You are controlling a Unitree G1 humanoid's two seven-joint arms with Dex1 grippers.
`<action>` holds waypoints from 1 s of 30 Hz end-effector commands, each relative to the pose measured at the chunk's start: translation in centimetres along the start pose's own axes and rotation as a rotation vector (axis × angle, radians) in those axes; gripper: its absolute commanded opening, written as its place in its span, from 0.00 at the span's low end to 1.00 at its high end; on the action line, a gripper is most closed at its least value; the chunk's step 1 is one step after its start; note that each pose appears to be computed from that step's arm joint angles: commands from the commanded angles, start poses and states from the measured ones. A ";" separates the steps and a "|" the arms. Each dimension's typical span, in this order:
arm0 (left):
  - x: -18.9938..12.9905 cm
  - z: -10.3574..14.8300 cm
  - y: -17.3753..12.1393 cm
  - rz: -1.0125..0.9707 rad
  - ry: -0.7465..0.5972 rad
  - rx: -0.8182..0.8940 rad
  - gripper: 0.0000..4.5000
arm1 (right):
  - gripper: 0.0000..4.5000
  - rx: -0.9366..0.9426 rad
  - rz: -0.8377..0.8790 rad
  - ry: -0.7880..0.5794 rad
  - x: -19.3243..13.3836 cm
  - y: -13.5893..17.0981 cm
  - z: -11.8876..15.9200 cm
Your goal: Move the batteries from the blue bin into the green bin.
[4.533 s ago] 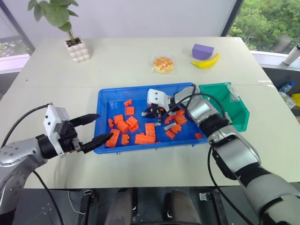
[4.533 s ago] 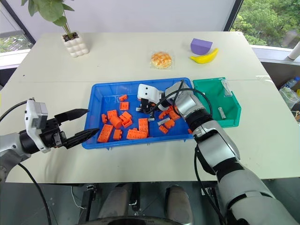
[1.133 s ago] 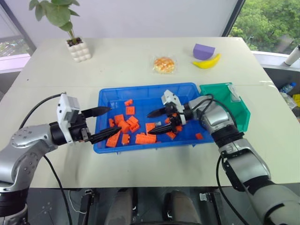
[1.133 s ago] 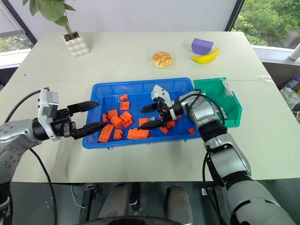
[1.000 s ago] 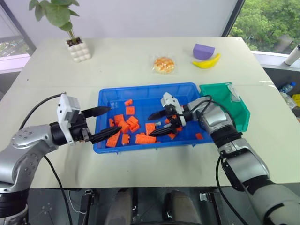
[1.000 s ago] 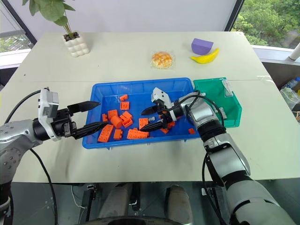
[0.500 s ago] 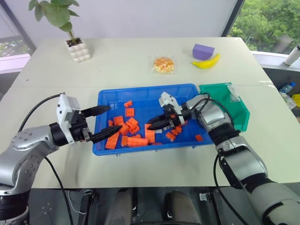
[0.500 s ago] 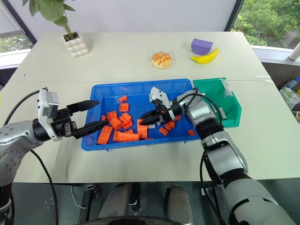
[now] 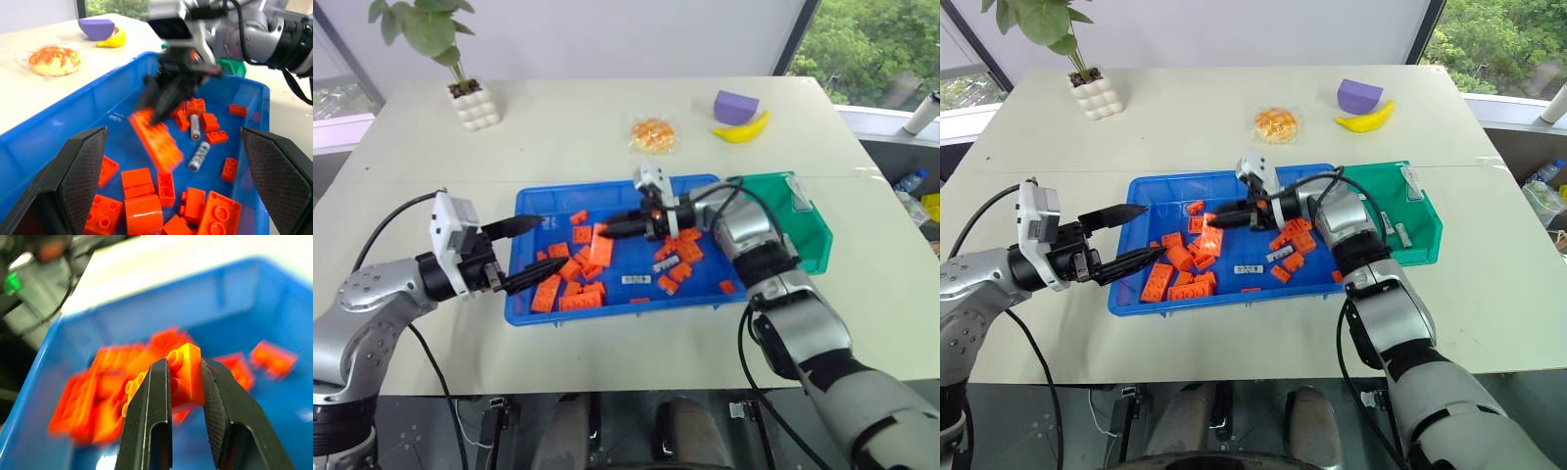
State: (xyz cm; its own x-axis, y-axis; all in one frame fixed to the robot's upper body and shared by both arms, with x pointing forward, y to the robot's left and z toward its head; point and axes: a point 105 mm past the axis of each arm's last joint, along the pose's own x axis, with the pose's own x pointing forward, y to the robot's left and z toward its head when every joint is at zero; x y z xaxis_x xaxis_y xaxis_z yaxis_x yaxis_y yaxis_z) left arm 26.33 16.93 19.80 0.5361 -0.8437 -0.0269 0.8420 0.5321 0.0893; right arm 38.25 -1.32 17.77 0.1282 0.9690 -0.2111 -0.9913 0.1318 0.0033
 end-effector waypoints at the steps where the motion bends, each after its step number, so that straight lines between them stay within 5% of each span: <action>1: 0.0 0.5 0.0 0.000 -0.017 0.031 1.00 | 0.14 -0.001 -0.107 -0.032 0.0 -1.7 0.6; 8: -0.1 0.5 -0.1 0.005 -0.014 0.030 1.00 | 0.14 -0.032 -0.253 0.049 0.3 -3.5 -1.3; 17: -0.4 0.4 -0.7 -0.027 0.013 0.021 1.00 | 0.99 -0.138 -0.266 0.053 -1.0 -4.1 0.5; 23: -0.6 0.3 -1.2 -0.087 0.057 0.039 1.00 | 0.99 -0.242 -0.101 0.103 -4.5 -2.4 2.7; 30: -0.3 -0.5 -1.4 -0.128 0.101 0.068 1.00 | 0.99 -0.341 0.024 0.229 -6.9 0.7 0.9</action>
State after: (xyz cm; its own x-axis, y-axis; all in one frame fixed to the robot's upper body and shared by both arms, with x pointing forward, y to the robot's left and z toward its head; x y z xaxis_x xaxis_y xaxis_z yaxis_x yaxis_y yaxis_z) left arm 25.13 16.61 18.50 0.4397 -0.8859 -0.1478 0.8977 0.4288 0.1011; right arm 37.64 -8.17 19.18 0.1597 0.8934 -0.4198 -0.9642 0.0499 -0.2606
